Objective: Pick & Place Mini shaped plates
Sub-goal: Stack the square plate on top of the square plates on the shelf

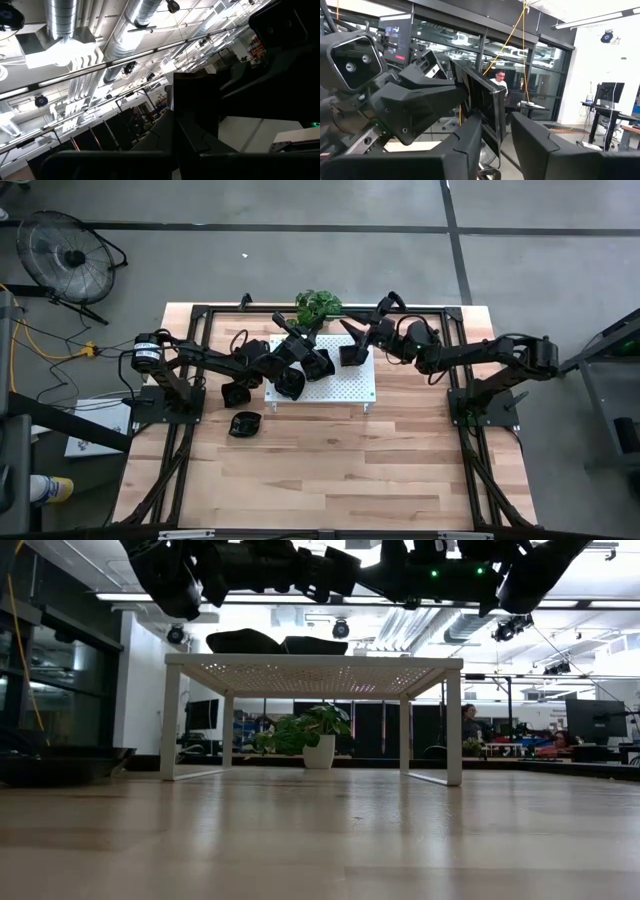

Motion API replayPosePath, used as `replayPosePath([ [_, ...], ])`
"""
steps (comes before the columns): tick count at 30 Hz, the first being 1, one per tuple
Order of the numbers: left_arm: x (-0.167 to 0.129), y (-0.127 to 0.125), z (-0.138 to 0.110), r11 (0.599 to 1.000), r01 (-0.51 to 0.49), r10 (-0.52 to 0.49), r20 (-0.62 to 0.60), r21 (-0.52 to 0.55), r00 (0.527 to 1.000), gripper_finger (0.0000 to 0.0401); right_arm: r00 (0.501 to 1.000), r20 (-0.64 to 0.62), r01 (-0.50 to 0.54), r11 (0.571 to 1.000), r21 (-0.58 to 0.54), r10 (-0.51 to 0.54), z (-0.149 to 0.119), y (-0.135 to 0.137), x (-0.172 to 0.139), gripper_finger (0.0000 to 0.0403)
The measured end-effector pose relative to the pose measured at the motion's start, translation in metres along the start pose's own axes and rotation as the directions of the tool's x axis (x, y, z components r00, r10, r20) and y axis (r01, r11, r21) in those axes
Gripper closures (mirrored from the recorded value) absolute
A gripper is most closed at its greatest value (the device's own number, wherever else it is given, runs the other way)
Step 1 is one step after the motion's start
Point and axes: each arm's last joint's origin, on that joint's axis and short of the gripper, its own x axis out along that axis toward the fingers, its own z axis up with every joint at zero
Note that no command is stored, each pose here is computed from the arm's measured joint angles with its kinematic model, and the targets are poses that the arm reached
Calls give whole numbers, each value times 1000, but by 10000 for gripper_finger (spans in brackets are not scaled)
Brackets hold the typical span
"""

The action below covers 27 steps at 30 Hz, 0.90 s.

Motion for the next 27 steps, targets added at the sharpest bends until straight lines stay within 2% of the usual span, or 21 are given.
replayPosePath([
  [22, 0, 0, 0, 1000, 0, 0, 0, 0, 1000, 401, 999, -39, 15, 1000, -7, -15, -4, 0, 0, 397],
  [27, 0, 0, 0, 1000, 3, -3, -3, 2, 1000, 401, 999, -39, 14, 1000, -5, -15, -4, 0, 0, 400],
])
